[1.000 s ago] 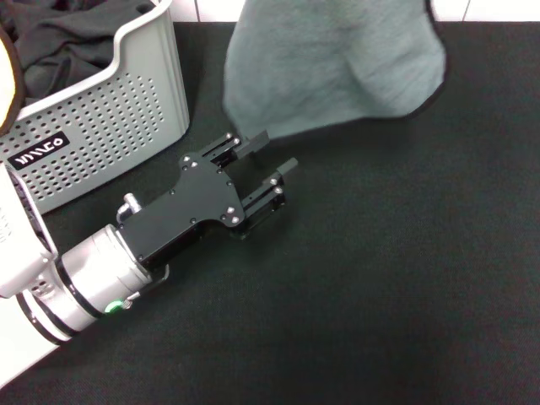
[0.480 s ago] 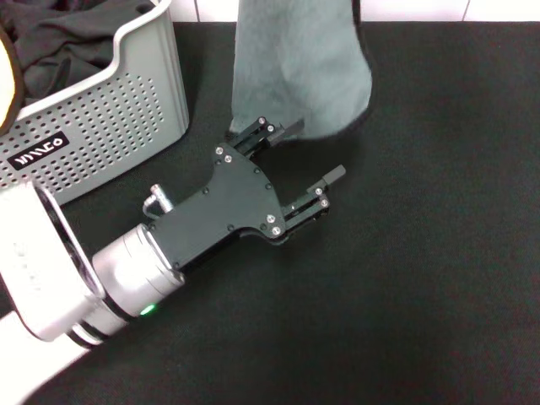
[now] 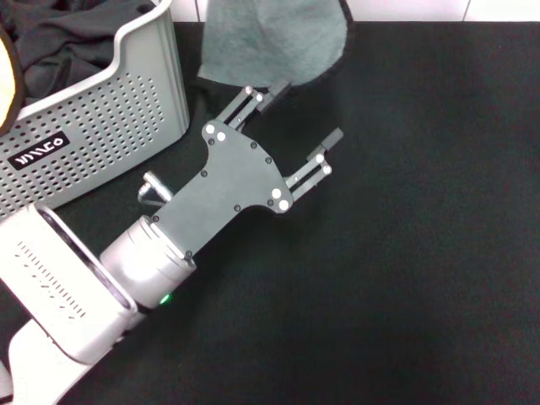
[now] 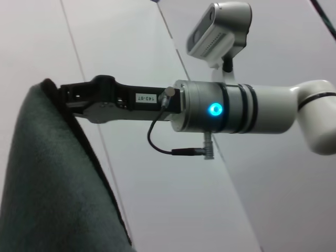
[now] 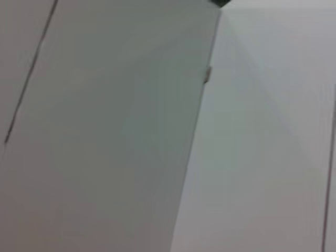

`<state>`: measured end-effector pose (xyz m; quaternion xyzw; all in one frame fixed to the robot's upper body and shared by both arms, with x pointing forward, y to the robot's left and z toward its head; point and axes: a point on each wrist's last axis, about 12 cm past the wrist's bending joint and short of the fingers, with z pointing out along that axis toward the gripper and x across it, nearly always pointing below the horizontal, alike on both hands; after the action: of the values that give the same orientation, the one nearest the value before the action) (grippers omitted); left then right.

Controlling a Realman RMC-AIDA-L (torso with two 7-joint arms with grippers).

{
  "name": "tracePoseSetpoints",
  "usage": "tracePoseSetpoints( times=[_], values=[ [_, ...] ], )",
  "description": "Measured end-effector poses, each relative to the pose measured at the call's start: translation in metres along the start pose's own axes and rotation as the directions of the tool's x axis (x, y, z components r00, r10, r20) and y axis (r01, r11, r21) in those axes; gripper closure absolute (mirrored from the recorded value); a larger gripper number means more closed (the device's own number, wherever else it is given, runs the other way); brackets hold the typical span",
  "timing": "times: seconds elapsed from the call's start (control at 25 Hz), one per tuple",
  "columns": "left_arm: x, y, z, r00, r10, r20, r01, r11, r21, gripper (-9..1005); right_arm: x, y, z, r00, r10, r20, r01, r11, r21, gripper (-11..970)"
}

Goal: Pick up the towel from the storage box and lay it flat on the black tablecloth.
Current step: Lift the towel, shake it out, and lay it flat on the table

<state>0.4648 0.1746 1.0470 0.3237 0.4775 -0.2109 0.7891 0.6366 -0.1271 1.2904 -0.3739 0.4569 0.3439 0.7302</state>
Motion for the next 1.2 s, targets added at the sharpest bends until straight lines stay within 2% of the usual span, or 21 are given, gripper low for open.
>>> tracePoseSetpoints(
  times=[0.12,0.16,0.2,0.32,0.44,0.68,1.0,1.2],
  values=[
    [0.000,0.004,0.005,0.999,0.034,0.010,-0.034,0.999,-0.017,296,-0.001,-0.003,0.004,0.999,0.040,0.022,-0.041,0.999,0.019,948],
    [-0.001,0.006,0.008,0.996,0.087,0.013,-0.087,0.996,-0.036,296,-0.001,-0.003,0.005,0.998,0.055,0.032,-0.056,0.998,0.024,948],
    [-0.001,0.006,0.008,0.996,0.087,0.013,-0.087,0.996,-0.036,296,-0.001,-0.004,0.007,0.996,0.075,0.044,-0.077,0.997,0.031,948],
    [-0.002,0.006,0.011,0.982,0.190,0.009,-0.189,0.980,-0.063,297,-0.002,-0.006,0.009,0.988,0.132,0.082,-0.136,0.990,0.042,947],
    [-0.002,0.005,0.012,0.969,0.246,0.004,-0.245,0.967,-0.071,297,-0.004,-0.006,0.011,0.979,0.168,0.113,-0.174,0.984,0.045,947],
    [-0.002,0.011,0.019,0.954,0.300,-0.001,-0.299,0.948,-0.106,297,-0.004,-0.002,0.016,0.964,0.226,0.140,-0.233,0.972,0.034,946],
    [0.002,0.012,0.033,0.929,0.369,-0.021,-0.370,0.927,-0.063,298,-0.001,0.003,0.028,0.943,0.297,0.150,-0.301,0.954,0.007,946],
    [0.002,0.012,0.035,0.894,0.446,-0.039,-0.447,0.892,-0.068,299,-0.001,0.008,0.031,0.930,0.336,0.149,-0.338,0.941,-0.016,945]
  ],
)
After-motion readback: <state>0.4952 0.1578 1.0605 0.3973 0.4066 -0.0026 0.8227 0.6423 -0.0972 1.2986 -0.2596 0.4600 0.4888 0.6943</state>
